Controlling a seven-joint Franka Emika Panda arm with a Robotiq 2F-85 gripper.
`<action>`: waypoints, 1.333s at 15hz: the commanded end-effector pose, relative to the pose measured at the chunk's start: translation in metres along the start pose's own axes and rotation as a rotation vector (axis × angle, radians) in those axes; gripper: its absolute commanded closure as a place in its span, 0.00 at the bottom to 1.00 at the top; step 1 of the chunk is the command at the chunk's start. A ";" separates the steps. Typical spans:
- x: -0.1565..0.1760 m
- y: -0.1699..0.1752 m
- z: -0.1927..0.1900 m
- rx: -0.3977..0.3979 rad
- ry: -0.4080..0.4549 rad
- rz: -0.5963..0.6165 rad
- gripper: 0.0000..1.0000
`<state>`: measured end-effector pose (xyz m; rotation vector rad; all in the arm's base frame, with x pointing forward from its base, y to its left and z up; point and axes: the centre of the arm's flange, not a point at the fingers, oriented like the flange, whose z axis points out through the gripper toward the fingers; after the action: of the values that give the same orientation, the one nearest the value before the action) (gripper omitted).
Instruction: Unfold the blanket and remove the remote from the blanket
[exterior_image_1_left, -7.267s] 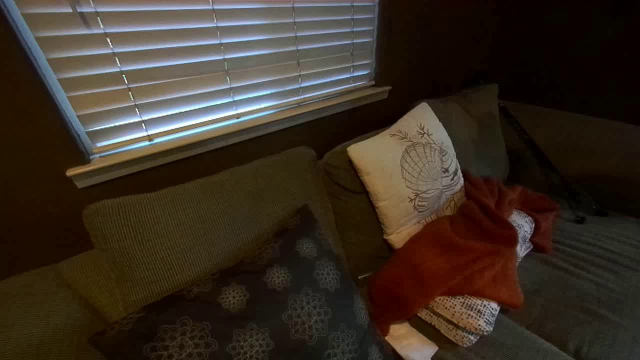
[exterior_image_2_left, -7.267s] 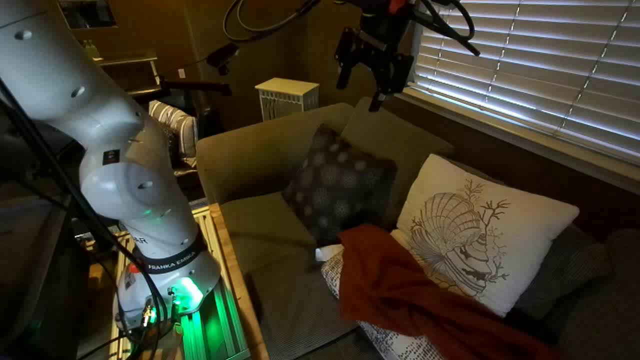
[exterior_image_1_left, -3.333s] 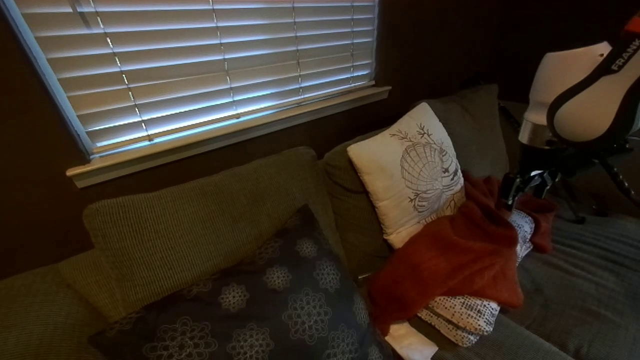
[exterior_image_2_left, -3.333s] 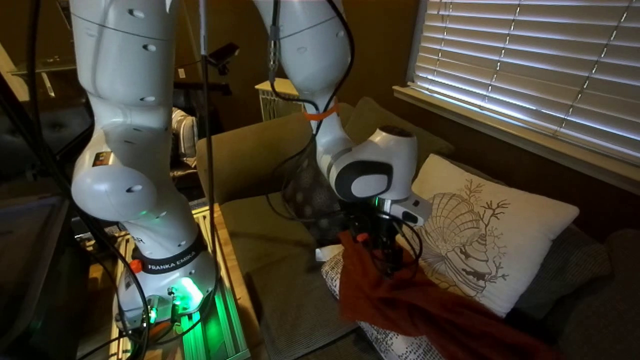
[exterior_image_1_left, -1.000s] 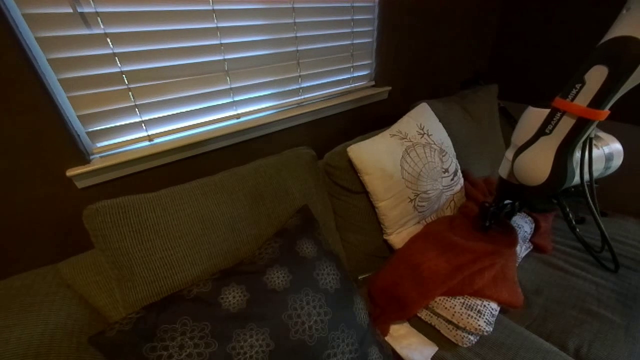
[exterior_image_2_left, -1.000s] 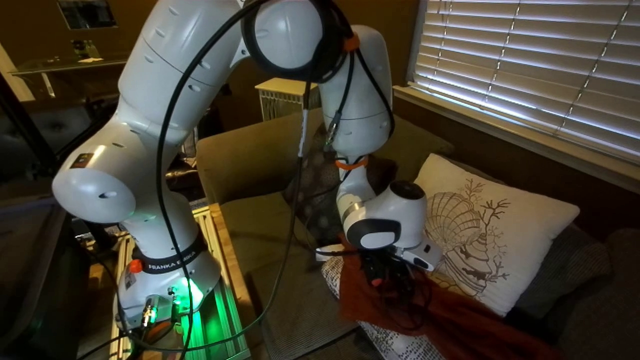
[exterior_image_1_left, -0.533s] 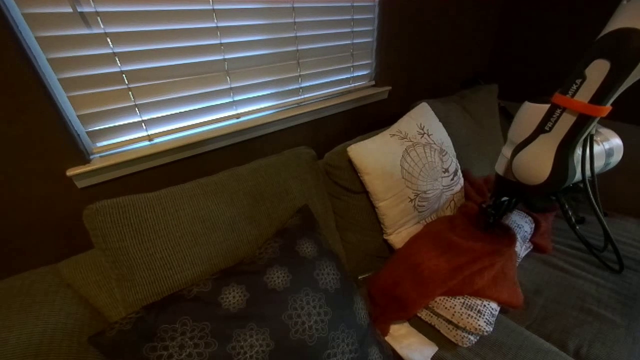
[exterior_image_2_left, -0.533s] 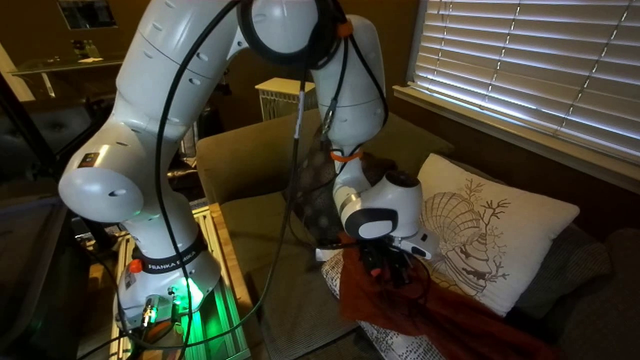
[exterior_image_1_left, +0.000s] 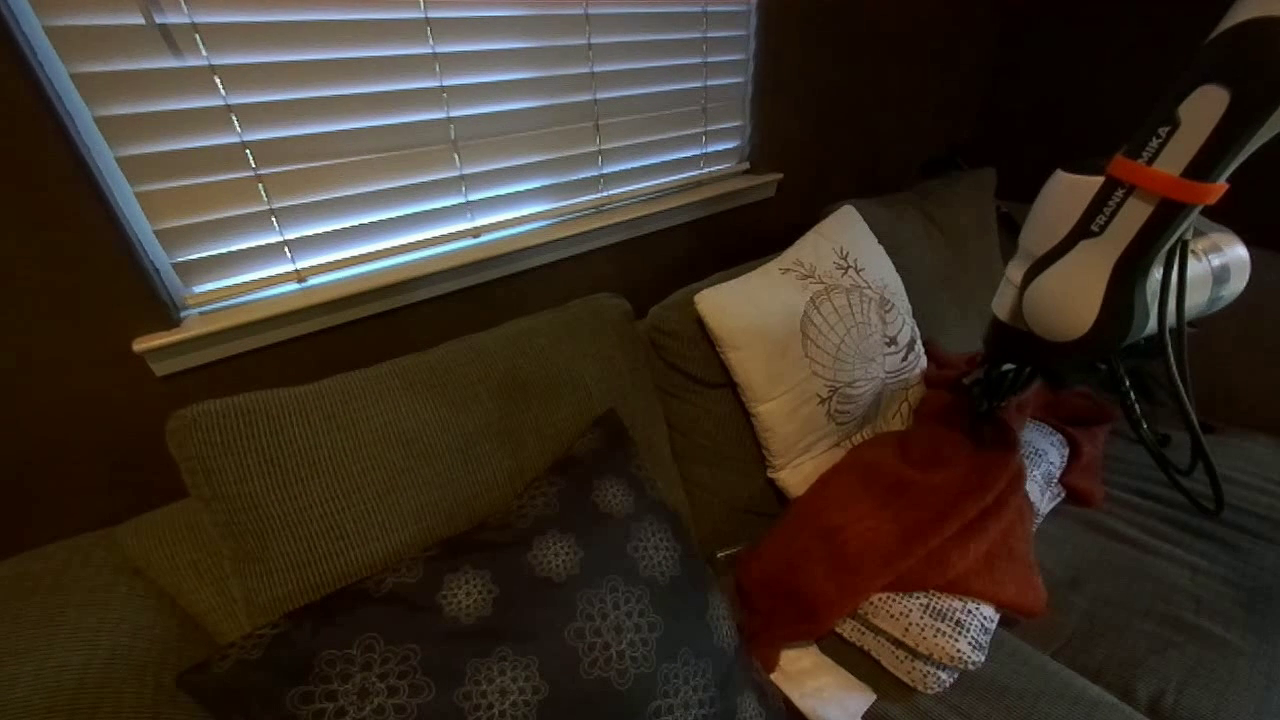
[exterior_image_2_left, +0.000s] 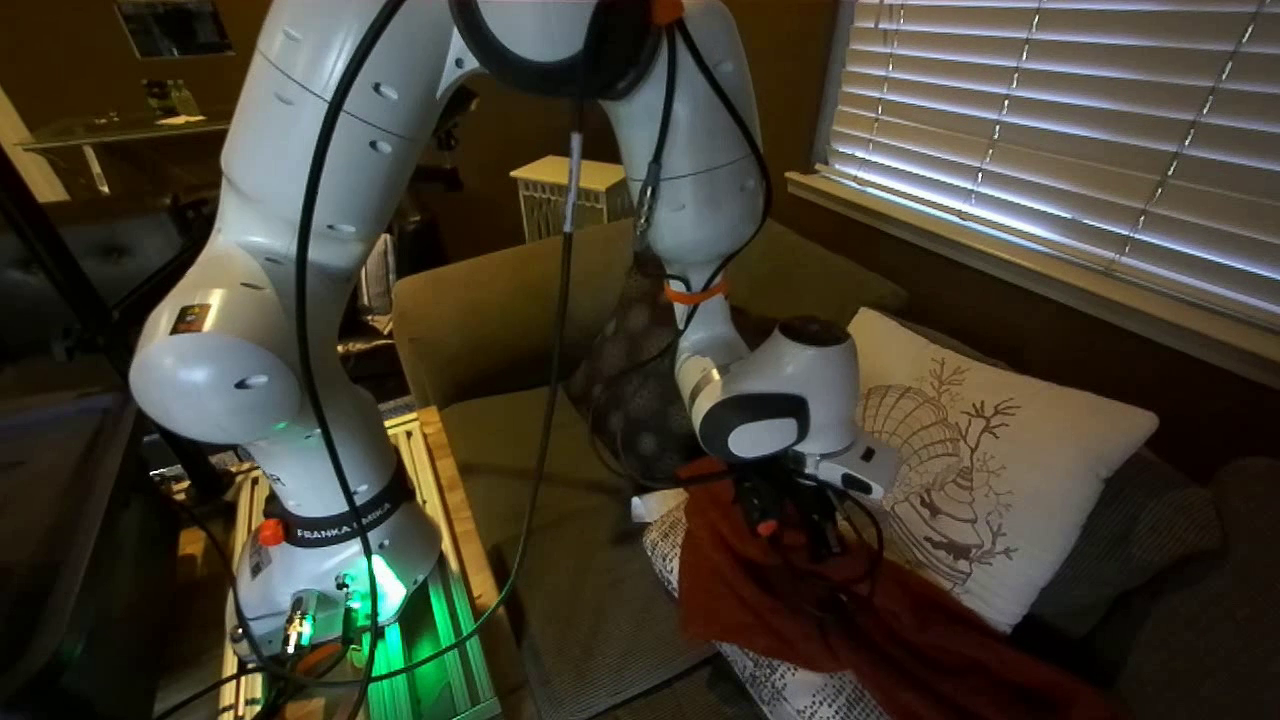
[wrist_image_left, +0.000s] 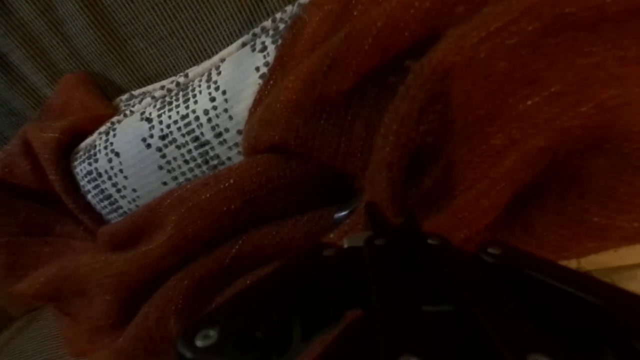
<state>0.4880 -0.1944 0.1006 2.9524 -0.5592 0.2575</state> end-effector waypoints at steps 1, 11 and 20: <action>0.026 0.008 -0.002 0.012 0.054 0.045 0.98; 0.078 -0.036 -0.017 0.136 0.103 -0.029 0.98; 0.104 -0.047 0.012 0.119 0.146 -0.030 0.98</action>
<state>0.5817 -0.1890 0.1150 3.0120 -0.5000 0.4791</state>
